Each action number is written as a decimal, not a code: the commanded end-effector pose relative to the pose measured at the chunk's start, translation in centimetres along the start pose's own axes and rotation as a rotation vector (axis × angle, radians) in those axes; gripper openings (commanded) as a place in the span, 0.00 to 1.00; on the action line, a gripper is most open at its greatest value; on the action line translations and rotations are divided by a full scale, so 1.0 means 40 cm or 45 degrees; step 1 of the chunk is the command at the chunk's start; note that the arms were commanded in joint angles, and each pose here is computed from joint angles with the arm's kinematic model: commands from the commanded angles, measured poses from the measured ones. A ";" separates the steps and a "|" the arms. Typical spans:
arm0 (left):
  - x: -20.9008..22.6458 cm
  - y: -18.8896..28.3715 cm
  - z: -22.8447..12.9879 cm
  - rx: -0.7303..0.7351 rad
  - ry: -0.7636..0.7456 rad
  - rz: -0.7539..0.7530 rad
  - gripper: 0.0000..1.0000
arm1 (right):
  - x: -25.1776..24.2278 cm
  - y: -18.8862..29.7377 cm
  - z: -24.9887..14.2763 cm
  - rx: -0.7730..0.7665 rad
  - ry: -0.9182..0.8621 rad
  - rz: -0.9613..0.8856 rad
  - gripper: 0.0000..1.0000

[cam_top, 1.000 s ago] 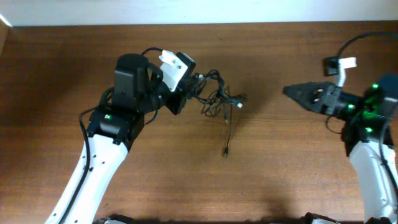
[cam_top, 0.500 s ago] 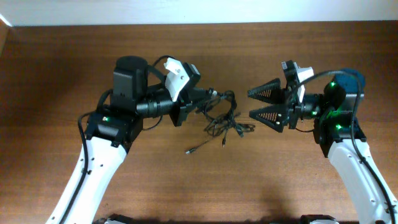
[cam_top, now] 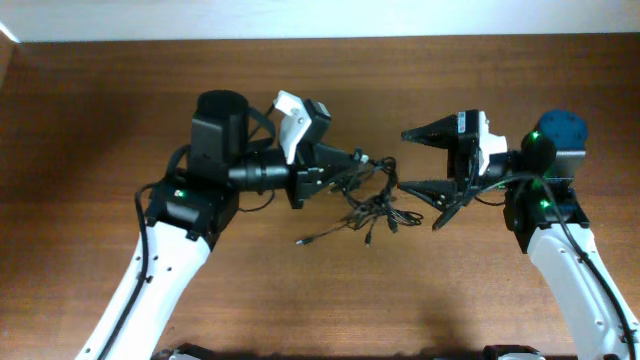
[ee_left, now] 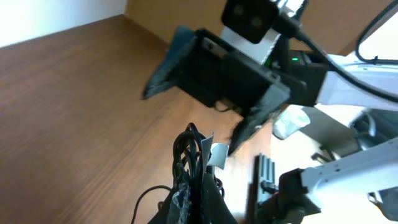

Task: Untangle cables
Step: 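Grasp a cable strand with the right gripper and pull it rightward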

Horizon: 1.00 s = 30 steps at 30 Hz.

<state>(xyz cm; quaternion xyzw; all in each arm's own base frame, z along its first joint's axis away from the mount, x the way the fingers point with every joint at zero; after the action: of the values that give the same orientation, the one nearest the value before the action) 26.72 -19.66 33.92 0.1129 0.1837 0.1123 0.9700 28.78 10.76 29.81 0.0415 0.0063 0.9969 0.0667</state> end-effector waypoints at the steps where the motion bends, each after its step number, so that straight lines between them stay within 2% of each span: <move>1: -0.048 -0.012 0.013 -0.008 0.000 -0.080 0.00 | 0.008 -0.003 0.024 -0.005 0.179 0.000 0.75; 3: -0.049 -0.013 0.013 -0.008 -0.001 -0.082 0.00 | 0.008 -0.003 0.024 -0.005 0.183 0.001 0.68; 7: -0.049 -0.013 0.015 -0.012 -0.006 -0.083 0.00 | 0.009 -0.003 0.024 -0.005 0.183 0.005 0.44; 9: -0.050 -0.014 0.015 -0.011 -0.007 -0.085 0.00 | 0.009 -0.003 0.024 -0.005 0.182 0.006 0.42; 12: -0.058 -0.021 0.018 -0.015 -0.024 -0.098 0.00 | 0.011 -0.003 0.024 -0.006 0.182 0.015 0.46; 14: -0.059 -0.022 0.020 -0.019 -0.032 -0.100 0.00 | 0.012 -0.003 0.024 -0.007 0.182 0.019 0.39; 17: -0.052 -0.023 0.020 -0.019 -0.033 -0.068 0.00 | 0.019 -0.003 0.024 -0.010 0.182 0.053 0.21; 19: -0.053 -0.023 0.021 -0.020 -0.035 -0.069 0.00 | 0.021 -0.002 0.024 -0.011 0.182 0.058 0.19; 20: -0.052 -0.023 0.020 -0.020 -0.035 -0.068 0.00 | 0.021 -0.002 0.024 -0.011 0.182 0.059 0.05; 30: -0.027 -0.025 0.006 0.005 -0.003 0.034 0.00 | 0.033 -0.002 0.025 -0.016 0.168 0.114 0.04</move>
<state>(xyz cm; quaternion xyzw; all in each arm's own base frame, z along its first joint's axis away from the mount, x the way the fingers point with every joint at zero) 26.27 -21.08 34.18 0.1132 0.1760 0.1101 0.9716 28.27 10.82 29.89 -0.0132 0.0063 0.9989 0.0437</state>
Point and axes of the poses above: each gripper's point midway between its finger pads, its own y axis back along the fingers, its own x axis along the line the jaws close on, z = x × y, the point moved 6 cm from there along y, back along the fingers, and after that the axes turned 5 degrees about -y, right-handed, at the moved point
